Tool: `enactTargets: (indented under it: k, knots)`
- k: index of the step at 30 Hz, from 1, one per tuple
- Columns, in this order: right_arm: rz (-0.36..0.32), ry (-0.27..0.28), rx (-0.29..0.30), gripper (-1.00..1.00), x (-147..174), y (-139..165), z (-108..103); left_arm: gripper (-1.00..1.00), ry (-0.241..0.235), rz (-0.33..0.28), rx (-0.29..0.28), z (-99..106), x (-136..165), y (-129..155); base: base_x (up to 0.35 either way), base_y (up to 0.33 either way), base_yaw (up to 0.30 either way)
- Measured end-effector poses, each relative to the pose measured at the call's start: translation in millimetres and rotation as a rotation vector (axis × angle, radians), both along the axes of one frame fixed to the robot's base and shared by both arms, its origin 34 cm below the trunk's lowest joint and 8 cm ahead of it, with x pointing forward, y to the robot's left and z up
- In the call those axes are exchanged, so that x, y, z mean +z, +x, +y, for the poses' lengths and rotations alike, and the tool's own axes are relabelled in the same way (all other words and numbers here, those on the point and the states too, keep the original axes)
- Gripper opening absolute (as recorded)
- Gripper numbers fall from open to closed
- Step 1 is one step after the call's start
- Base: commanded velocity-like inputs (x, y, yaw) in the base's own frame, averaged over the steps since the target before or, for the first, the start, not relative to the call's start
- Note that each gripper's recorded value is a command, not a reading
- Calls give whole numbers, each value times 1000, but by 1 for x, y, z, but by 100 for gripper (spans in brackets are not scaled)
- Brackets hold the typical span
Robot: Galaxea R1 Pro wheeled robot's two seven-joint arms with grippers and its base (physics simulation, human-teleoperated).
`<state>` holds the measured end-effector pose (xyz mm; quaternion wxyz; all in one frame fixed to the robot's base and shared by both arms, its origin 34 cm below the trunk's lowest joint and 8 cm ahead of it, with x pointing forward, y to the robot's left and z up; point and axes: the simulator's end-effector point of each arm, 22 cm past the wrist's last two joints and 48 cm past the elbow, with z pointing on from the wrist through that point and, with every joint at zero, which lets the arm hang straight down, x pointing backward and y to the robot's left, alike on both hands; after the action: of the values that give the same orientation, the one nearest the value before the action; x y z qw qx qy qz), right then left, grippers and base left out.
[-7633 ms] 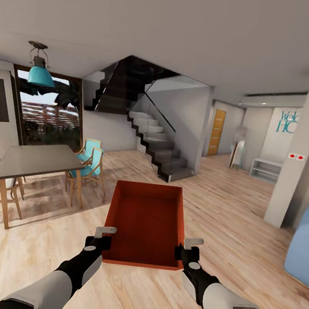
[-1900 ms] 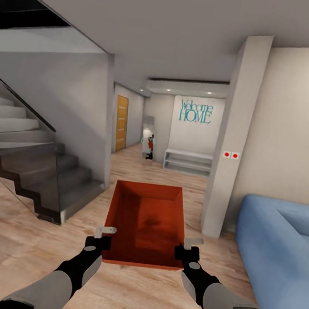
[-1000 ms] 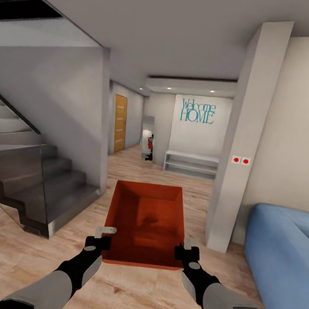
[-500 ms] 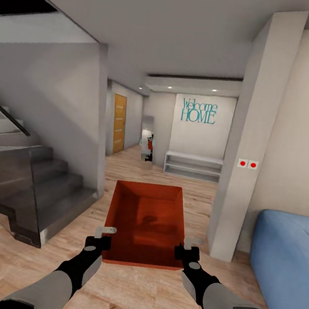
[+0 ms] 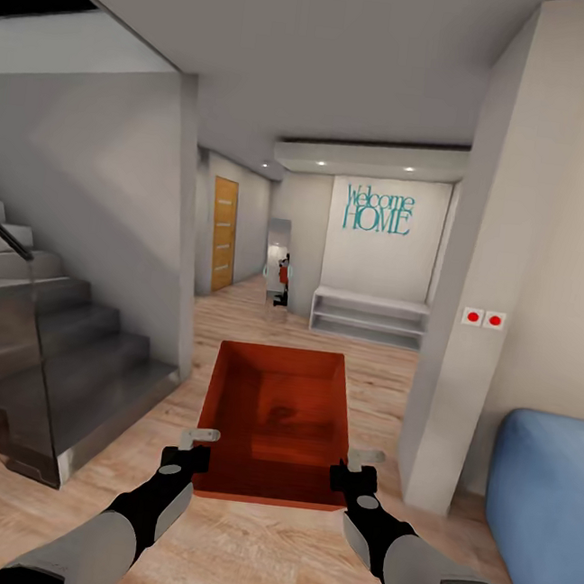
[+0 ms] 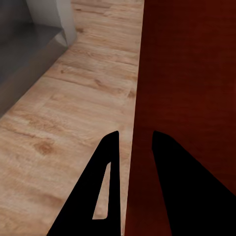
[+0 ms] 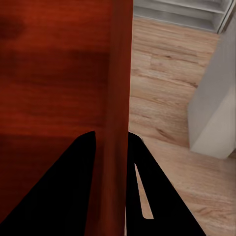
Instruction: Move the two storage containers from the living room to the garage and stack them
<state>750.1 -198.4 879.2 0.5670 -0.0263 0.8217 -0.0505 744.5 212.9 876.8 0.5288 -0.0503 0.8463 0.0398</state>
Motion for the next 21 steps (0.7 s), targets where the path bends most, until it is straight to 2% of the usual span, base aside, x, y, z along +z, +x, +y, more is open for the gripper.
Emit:
enactTargets:
  k: [21]
  knots:
    - [0, -1, 1, -100, 0, 0, 0, -100, 0, 0, 1, 0, 0, 0, 322, 0, 0]
